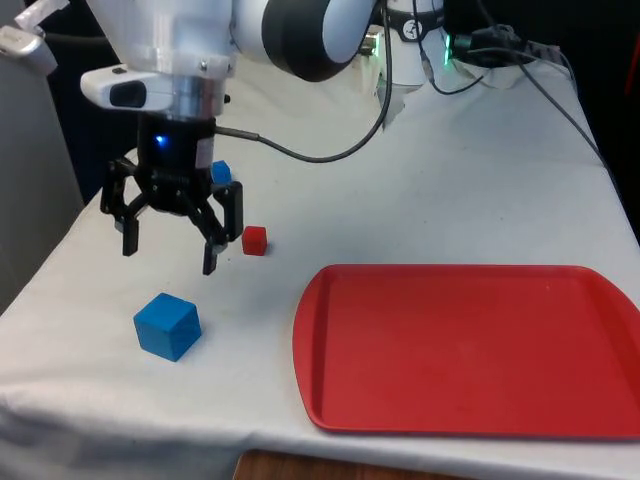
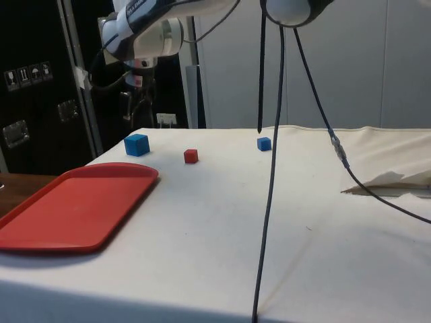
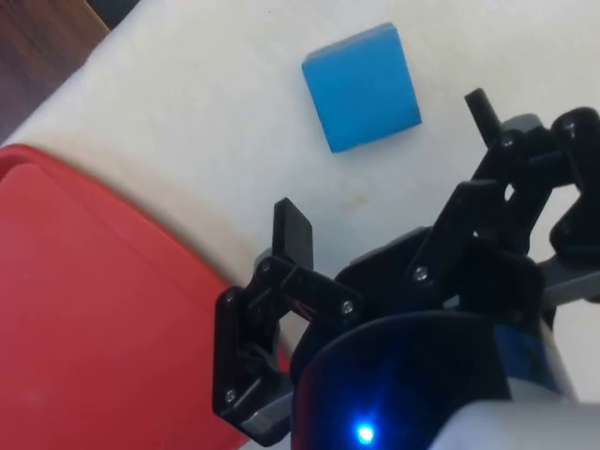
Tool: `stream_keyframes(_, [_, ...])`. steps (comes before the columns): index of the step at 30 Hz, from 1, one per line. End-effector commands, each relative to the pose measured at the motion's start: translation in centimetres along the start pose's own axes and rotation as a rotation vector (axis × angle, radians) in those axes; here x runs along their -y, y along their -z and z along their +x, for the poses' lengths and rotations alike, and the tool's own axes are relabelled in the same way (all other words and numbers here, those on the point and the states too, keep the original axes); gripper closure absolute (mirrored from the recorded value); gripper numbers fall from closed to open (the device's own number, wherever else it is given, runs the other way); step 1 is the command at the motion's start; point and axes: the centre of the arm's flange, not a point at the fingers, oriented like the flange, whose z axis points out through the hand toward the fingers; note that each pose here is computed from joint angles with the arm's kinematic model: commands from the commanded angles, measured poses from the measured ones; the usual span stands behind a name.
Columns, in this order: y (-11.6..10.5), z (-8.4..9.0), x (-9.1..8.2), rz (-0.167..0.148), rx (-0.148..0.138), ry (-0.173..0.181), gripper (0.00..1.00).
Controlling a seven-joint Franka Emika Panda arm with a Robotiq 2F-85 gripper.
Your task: Pick up the largest block and place it onto the tray.
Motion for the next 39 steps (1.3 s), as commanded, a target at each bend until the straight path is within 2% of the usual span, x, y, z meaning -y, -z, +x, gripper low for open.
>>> stream_keyframes(1, [-0.6,0.7,0.4,0.012,-0.006,-0.003,0.0])
stream_keyframes(8, [-1.9,0.4,0.6,0.041,-0.018,-0.022,0.0])
stream_keyframes(9, [-1.5,-0.4,0.1,0.037,-0.012,-0.023,0.0])
stream_keyframes(10, [-2.1,0.3,0.7,0.044,-0.018,-0.023,0.0])
stream_keyframes(12, [-2.5,0.2,0.7,0.048,-0.021,-0.027,0.0])
stream_keyframes(17, [-3.7,-0.1,0.7,0.049,-0.029,-0.031,0.0])
stream_keyframes(18, [-3.4,-0.9,0.3,0.047,-0.023,-0.034,0.0])
stream_keyframes(19, [-3.8,-0.1,0.7,0.048,-0.03,-0.031,0.0])
stream_keyframes(26, [-5.1,-0.5,0.4,0.041,-0.035,-0.033,0.0])
stream_keyframes(27, [-4.6,-1.4,0.0,0.038,-0.026,-0.034,0.0])
stream_keyframes(28, [-5.3,-0.7,0.4,0.041,-0.034,-0.033,0.0])
stream_keyframes(35, [-6.5,-1.2,0.1,0.038,-0.045,-0.035,0.0])
stream_keyframes(36, [-6.3,-2.0,-0.3,0.036,-0.038,-0.037,0.0])
stream_keyframes(37, [-6.6,-1.2,0.1,0.039,-0.047,-0.036,0.0])
stream_keyframes(39, [-6.6,-1.2,-0.1,0.038,-0.058,-0.039,0.0])
